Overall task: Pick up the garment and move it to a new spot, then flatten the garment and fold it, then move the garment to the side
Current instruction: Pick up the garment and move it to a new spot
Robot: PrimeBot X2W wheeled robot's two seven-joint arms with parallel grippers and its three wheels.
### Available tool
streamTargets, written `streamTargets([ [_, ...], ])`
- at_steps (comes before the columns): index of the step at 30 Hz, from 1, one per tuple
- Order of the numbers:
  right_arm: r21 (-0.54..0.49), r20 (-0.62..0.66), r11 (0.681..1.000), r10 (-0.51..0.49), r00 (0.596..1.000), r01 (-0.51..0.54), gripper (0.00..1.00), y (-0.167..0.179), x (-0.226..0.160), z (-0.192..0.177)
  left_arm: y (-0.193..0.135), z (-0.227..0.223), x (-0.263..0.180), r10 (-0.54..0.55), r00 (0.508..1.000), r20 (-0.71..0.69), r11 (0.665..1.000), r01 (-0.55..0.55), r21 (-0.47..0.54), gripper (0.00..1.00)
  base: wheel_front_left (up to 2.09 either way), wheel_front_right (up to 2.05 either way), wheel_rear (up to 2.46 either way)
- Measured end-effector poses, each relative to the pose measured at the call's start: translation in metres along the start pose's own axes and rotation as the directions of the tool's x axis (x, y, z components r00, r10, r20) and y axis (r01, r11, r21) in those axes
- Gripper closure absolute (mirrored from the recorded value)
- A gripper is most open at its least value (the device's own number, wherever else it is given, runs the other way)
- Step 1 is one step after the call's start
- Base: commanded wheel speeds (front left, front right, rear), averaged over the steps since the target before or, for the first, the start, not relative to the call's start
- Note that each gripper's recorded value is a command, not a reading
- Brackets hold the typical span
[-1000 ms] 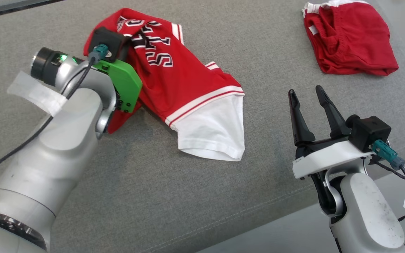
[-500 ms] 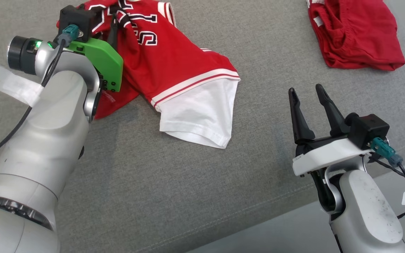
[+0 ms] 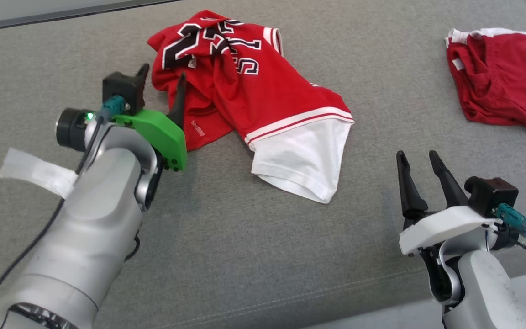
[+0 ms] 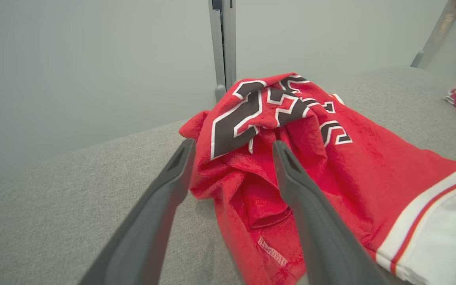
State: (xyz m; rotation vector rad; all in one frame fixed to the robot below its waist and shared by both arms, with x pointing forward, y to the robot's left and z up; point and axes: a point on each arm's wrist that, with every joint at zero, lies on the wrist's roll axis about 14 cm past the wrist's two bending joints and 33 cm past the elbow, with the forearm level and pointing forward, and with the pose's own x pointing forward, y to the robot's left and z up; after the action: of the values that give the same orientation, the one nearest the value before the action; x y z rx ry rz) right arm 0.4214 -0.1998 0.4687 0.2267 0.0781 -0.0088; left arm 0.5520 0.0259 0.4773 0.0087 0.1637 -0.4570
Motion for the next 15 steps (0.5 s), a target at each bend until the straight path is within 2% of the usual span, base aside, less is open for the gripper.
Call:
streamTargets([
  [6,0.093,-0.074,0.995,0.053,0.996,-0.046,0.0,0.022,0.002,-0.02,0.011,-0.01,-0.046,0.066,0.998,0.025,0.995,-0.064,-0.071,0.0,0.0,0.0,0.0],
  [10,0.163,-0.118,0.983,0.1,0.988,-0.08,0.0,0.04,0.006,-0.033,0.017,-0.014,-0.079,0.132,0.99,0.057,0.983,-0.123,-0.137,0.0,0.0,0.0,0.0],
  [15,0.226,-0.17,0.97,0.126,0.977,-0.086,0.0,0.053,0.011,-0.052,0.02,-0.035,-0.124,0.208,0.978,0.032,0.961,-0.198,-0.194,0.0,0.0,0.0,0.0],
])
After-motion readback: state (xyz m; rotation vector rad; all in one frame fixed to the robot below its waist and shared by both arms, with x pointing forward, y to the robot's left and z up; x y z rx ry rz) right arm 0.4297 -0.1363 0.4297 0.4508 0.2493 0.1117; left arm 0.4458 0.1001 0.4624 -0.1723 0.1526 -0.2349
